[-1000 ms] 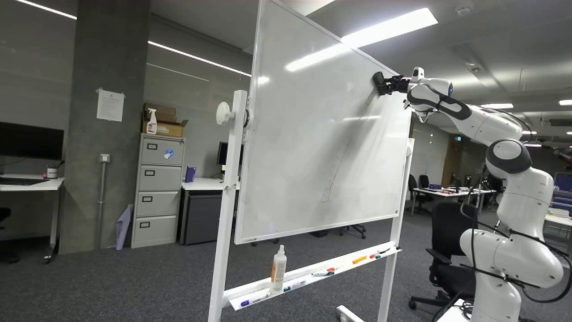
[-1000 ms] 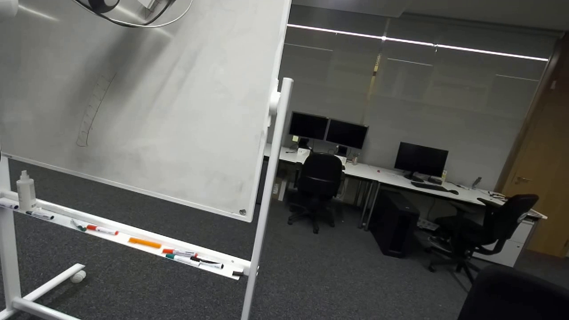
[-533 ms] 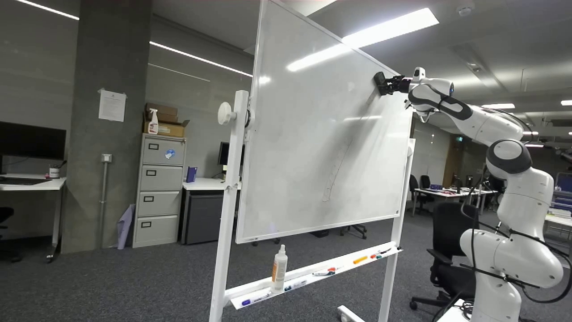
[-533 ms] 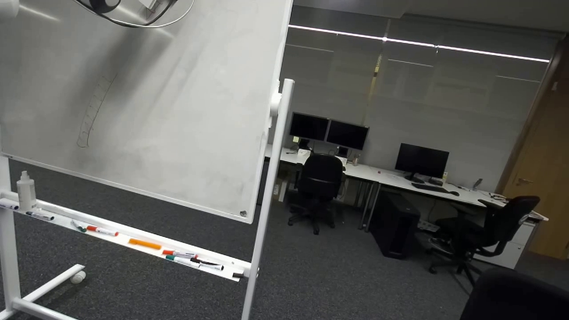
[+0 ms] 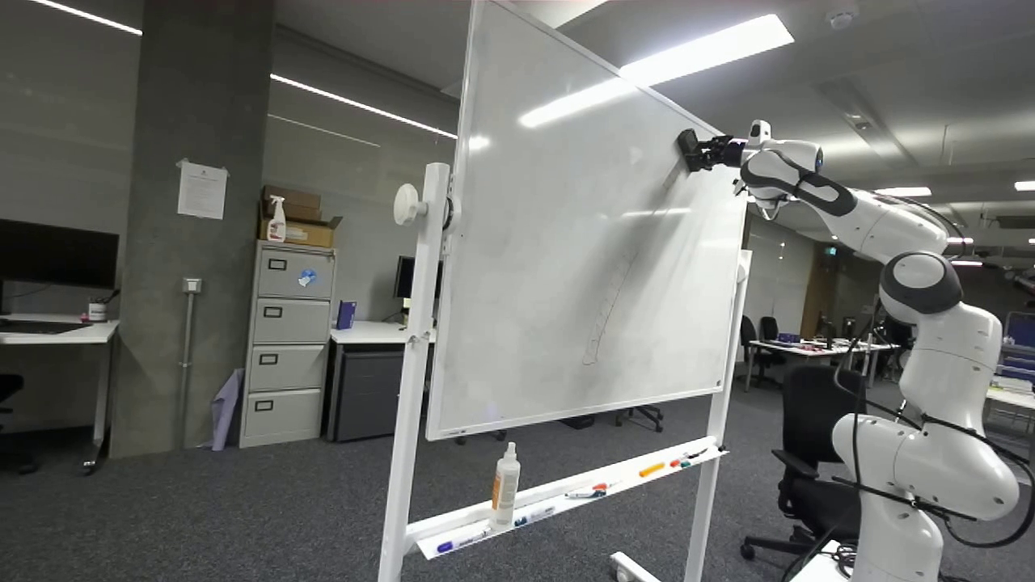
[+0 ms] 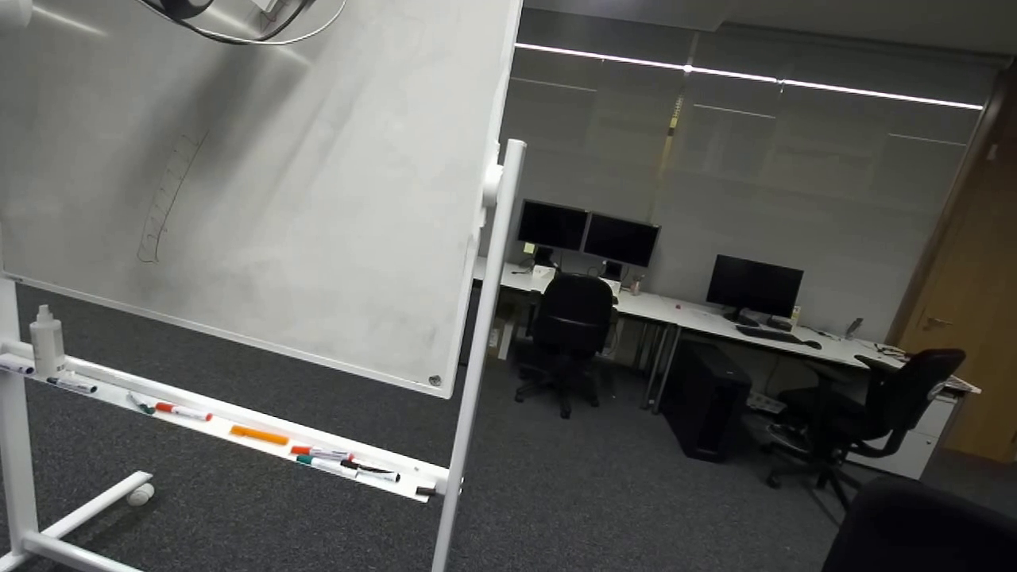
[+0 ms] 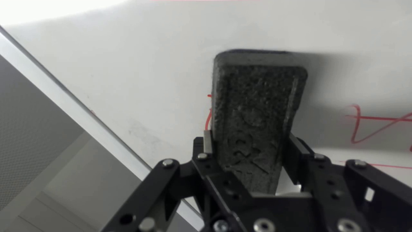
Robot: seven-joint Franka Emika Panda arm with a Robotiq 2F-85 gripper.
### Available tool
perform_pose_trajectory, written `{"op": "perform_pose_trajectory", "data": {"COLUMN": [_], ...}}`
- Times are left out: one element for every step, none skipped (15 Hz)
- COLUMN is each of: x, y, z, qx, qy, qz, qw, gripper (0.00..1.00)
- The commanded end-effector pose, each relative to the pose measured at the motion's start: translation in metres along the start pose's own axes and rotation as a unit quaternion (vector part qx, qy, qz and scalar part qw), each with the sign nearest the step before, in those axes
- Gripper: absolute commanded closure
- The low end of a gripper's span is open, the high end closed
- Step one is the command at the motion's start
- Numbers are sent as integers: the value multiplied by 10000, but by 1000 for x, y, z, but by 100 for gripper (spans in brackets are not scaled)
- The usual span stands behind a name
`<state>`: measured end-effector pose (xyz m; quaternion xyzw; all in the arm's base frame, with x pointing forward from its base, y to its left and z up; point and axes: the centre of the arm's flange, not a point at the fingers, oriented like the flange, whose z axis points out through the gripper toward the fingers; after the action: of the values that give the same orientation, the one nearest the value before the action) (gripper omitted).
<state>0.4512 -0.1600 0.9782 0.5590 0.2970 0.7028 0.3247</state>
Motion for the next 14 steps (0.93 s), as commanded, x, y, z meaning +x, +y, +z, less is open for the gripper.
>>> {"op": "perform_pose_trajectory", "data": {"x": [0,0,0,0,0,0,0,0,0,0,0,0,1,2], "y": [0,0,0,0,0,0,0,0,0,0,2,5,7,12], "z": [0,0,0,0,0,0,0,0,0,0,0,0,-1,-3], "qx": [0,0,0,0,0,0,0,1,0,1,-41,-96,-133,-198], "qy": [1,1,0,1,1,1,1,1,1,1,7,29,24,31], "qz": [1,1,1,2,2,2,2,2,2,2,-17,-39,-59,-92], "qw": [10000,10000,10000,10000,10000,10000,10000,10000,10000,10000,10000,9999,9999,9998], "gripper": [45,45,45,45,45,45,45,45,45,70,70,70,70,70]}}
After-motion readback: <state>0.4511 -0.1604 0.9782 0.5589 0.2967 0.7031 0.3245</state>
